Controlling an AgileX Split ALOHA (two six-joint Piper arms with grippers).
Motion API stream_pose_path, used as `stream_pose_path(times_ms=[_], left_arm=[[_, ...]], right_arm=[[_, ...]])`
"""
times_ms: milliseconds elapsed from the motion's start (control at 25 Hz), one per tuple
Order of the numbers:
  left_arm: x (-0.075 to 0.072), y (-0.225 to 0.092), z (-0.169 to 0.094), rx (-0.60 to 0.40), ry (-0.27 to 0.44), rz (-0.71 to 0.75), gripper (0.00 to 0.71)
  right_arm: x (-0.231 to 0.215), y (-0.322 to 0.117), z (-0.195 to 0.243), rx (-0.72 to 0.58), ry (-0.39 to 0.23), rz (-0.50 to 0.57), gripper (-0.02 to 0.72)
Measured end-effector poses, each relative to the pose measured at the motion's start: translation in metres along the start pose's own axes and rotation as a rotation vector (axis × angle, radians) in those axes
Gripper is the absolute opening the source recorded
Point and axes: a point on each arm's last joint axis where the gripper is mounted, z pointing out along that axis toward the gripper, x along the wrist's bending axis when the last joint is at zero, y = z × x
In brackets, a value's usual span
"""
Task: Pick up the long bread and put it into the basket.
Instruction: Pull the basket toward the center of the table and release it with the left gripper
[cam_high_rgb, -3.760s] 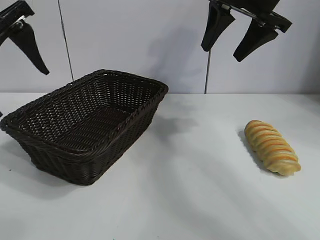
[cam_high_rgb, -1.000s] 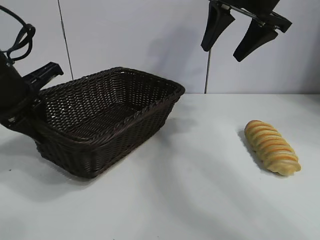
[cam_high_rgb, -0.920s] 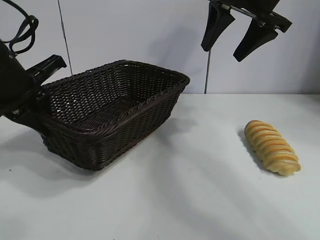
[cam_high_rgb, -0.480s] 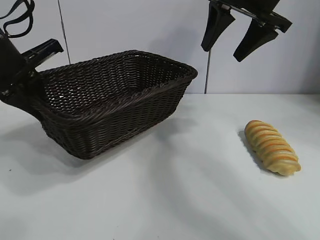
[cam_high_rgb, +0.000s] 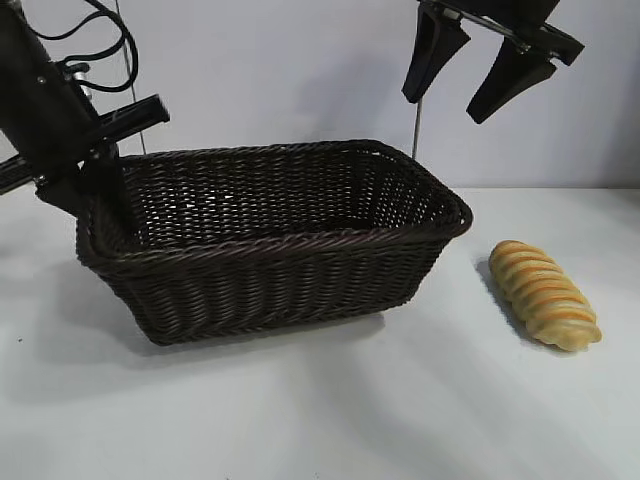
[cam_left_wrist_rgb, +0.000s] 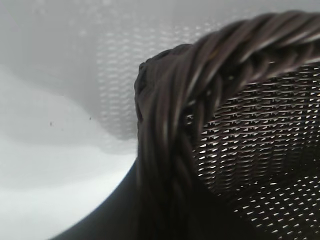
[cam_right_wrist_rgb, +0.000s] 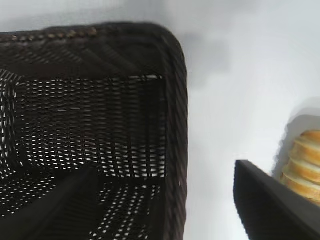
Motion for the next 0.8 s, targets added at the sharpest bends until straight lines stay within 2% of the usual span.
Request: stream_pose_path(times_ms=[320,800], left_arm=[[0.0,0.022,0.013,0.018,-0.002,0.062,0.098],[0.008,0.027,0.035,0.048,-0.001,0.085,0.097]], right_arm=[[0.0,0.0,0.0,0.0,-0.001,0.0,0.538],[0.0,0.0,0.0,0.0,-0.001,0.0,0.538]])
